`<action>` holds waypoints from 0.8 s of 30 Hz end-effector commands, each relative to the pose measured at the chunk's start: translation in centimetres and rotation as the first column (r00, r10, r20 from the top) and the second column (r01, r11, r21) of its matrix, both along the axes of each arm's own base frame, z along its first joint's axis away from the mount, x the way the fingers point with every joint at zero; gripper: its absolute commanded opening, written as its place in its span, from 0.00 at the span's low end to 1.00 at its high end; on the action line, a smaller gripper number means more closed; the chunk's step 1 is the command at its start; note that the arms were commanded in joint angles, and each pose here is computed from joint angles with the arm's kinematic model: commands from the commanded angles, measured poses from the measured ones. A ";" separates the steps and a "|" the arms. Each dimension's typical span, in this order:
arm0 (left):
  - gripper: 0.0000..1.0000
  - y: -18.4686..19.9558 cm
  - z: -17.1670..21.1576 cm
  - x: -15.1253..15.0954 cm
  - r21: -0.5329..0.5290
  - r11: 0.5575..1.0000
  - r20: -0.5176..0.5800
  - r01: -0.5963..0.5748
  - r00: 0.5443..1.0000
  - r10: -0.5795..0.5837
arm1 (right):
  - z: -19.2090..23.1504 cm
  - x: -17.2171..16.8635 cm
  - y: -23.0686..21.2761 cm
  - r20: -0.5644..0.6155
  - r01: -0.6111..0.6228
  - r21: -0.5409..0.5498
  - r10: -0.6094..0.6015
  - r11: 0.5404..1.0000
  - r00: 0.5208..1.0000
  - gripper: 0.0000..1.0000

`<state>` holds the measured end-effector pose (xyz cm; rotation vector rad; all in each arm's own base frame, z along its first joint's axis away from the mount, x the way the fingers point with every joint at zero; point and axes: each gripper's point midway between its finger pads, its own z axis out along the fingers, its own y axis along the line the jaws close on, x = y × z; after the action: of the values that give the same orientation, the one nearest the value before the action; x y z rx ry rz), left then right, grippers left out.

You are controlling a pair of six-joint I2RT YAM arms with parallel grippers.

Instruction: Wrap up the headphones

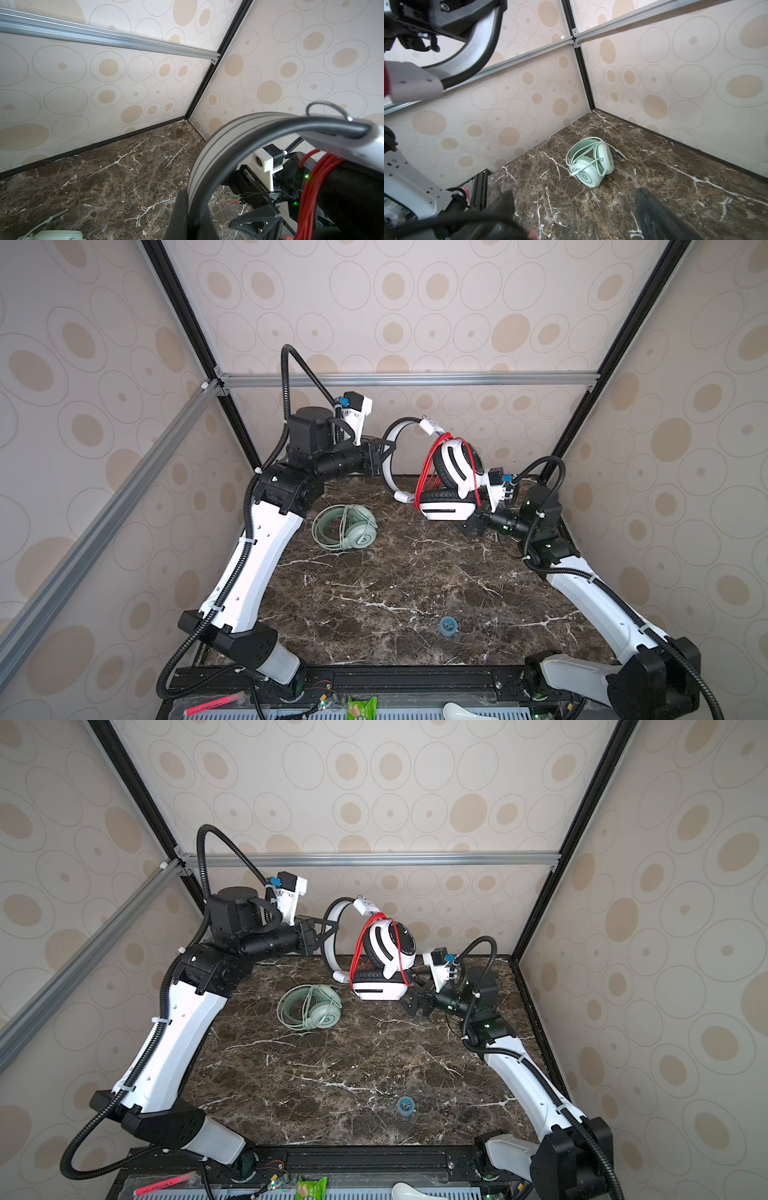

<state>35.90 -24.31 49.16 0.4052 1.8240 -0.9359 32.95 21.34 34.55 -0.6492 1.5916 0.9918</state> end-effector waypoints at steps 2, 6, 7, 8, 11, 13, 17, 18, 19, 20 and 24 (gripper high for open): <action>0.00 0.3 4.0 -1.6 -0.101 0.994 0.076 0.033 0.997 -0.025 | 2.1 1.0 0.1 0.071 0.026 0.024 -0.028 0.999 0.997 0.86; 0.00 0.3 4.0 -1.6 -0.106 0.994 0.073 0.035 0.997 -0.027 | 3.1 1.5 0.8 0.093 -0.009 0.034 0.006 0.999 0.996 0.72; 0.00 0.3 4.1 -1.7 -0.107 0.994 0.075 0.036 0.997 -0.028 | 3.4 1.6 1.0 0.098 -0.020 0.038 0.016 0.999 0.995 0.66; 0.00 0.3 4.1 -1.7 -0.109 0.993 0.075 0.036 0.997 -0.027 | 3.6 1.5 1.7 0.103 -0.047 0.041 0.043 0.998 0.994 0.63; 0.00 0.5 4.2 -1.8 -0.113 0.993 0.077 0.031 0.997 -0.023 | 3.7 0.8 3.4 0.107 -0.113 0.033 0.108 0.993 0.988 0.66; 0.00 0.5 4.2 -1.8 -0.113 0.993 0.078 0.028 0.997 -0.019 | 3.8 0.6 3.8 0.114 -0.121 0.031 0.116 0.992 0.987 0.72; 0.00 0.8 4.2 -1.9 -0.119 0.993 0.075 0.019 0.997 -0.010 | 3.8 0.4 4.1 0.115 -0.133 0.034 0.128 0.991 0.985 0.78; 0.00 0.9 4.2 -1.8 -0.121 0.993 0.076 0.018 0.997 -0.009 | 3.8 0.5 4.2 0.113 -0.134 0.034 0.130 0.990 0.985 0.78; 0.00 0.8 4.1 -1.8 -0.121 0.993 0.073 0.019 0.997 -0.010 | 3.8 0.4 4.3 0.111 -0.136 0.036 0.131 0.990 0.985 0.79; 0.00 0.8 4.2 -1.9 -0.123 0.992 0.074 0.021 0.997 -0.011 | 3.9 0.4 4.3 0.113 -0.140 0.040 0.135 0.989 0.984 0.79; 0.00 0.8 4.1 -1.6 -0.123 0.992 0.072 0.017 0.997 -0.009 | 3.8 0.3 4.8 0.104 -0.155 0.044 0.149 0.987 0.983 0.73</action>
<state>35.86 -24.21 49.04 0.3806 1.8207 -0.9692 33.59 25.63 36.68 -0.7595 1.4955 1.0750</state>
